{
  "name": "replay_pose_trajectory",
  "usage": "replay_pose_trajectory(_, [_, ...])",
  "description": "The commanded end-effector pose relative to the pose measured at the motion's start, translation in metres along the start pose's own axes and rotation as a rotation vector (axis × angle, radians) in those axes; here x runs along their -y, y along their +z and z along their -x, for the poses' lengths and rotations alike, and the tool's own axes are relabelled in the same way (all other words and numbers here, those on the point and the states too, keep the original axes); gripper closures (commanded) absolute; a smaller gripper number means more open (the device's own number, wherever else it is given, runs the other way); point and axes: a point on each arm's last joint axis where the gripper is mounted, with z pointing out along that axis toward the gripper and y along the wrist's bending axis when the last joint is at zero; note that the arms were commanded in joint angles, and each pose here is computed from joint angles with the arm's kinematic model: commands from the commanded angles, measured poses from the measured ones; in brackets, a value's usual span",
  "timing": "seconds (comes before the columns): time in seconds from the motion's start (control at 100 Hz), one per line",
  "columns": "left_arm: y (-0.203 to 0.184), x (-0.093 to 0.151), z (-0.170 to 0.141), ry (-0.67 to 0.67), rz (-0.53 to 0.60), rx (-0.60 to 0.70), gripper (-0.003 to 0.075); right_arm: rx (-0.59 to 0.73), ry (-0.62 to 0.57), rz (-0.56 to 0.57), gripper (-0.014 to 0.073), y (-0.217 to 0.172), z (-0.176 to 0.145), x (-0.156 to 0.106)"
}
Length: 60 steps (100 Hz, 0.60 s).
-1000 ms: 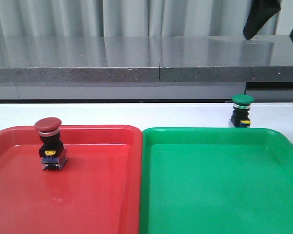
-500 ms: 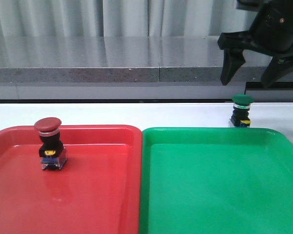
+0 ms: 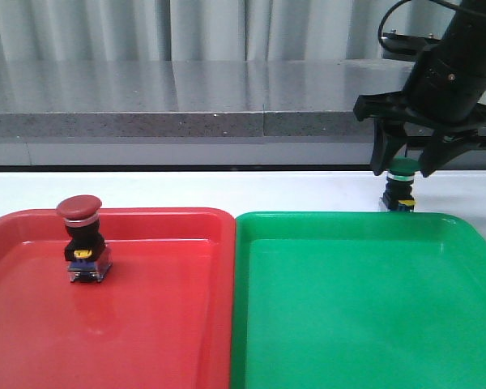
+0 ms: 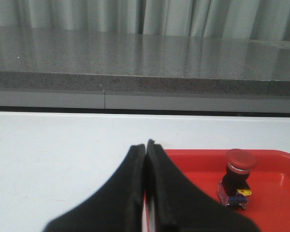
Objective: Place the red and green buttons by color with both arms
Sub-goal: 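Lower the right gripper onto the green-capped button and close it, then lift the green button and carry it into the green tray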
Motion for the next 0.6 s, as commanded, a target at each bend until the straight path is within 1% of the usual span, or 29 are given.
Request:
replay_pose_trajectory(0.0, [0.000,-0.001,-0.005,-0.006,-0.002,0.070,0.0739,0.116,-0.016,0.013,0.0249,-0.026,0.017,-0.004])
replay_pose_trajectory(0.08, [0.000,-0.001,-0.005,-0.006,-0.002,0.070,0.0739,0.114,-0.016,0.013,0.0323,-0.026,0.017,-0.004])
replay_pose_trajectory(0.16, [0.000,-0.001,-0.005,-0.006,-0.002,0.070,0.0739,0.114,-0.016,0.013,0.0357,-0.026,0.017,-0.004])
replay_pose_trajectory(0.39, [0.000,-0.001,-0.005,-0.006,-0.002,0.070,0.0739,0.097,-0.022,0.020,0.0358,-0.036,0.024,-0.007])
replay_pose_trajectory(0.51, [0.000,-0.001,-0.005,-0.006,-0.002,0.070,0.0739,0.075,-0.029,0.027,0.0358,-0.050,0.029,-0.010])
replay_pose_trajectory(0.59, [0.000,-0.001,-0.005,-0.006,-0.002,0.070,0.0739,0.087,-0.033,0.031,0.0358,-0.064,0.031,-0.012])
